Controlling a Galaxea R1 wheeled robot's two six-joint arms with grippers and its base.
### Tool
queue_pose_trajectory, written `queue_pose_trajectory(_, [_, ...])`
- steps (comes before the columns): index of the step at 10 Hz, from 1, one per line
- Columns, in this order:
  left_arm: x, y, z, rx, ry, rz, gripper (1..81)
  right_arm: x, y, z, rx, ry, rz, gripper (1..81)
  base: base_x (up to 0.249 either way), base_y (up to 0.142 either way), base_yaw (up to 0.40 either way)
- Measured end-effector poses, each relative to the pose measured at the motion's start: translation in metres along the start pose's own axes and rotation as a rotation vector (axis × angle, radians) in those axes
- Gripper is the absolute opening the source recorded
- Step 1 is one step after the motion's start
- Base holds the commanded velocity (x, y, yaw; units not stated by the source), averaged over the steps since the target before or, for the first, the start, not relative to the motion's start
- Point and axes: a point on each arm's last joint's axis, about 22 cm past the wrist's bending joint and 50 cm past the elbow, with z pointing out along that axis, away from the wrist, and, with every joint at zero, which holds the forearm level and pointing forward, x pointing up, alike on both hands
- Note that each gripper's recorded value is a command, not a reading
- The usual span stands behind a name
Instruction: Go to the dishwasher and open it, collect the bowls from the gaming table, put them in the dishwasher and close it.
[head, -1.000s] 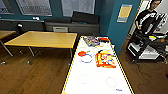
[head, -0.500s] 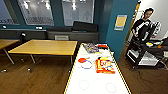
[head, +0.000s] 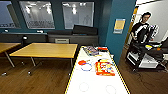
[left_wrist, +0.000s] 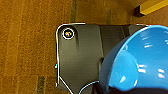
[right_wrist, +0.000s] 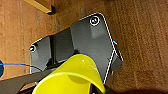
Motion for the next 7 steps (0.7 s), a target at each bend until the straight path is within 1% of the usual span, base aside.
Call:
queue_pose_trajectory(3, [-0.019,-0.001,0.001,0.007,-0.023,0.001,1.0,-0.008,0.005,0.014,-0.033,-0.029,-0.008,1.0,0.000,0.000,0.000])
queue_pose_trajectory(4, [-0.024,0.006,0.003,0.000,-0.030,0.006,1.0,-0.008,0.007,0.018,-0.044,-0.033,-0.012,1.0,0.000,0.000,0.000])
queue_pose_trajectory(6, [-0.038,0.013,0.008,0.021,-0.058,0.034,1.0,-0.012,0.003,0.024,-0.046,-0.044,-0.016,1.0,0.000,0.000,0.000])
queue_pose_trajectory(7, [-0.044,0.013,0.010,0.041,-0.074,0.061,1.0,-0.012,0.003,0.025,-0.046,-0.046,-0.015,1.0,0.000,0.000,0.000])
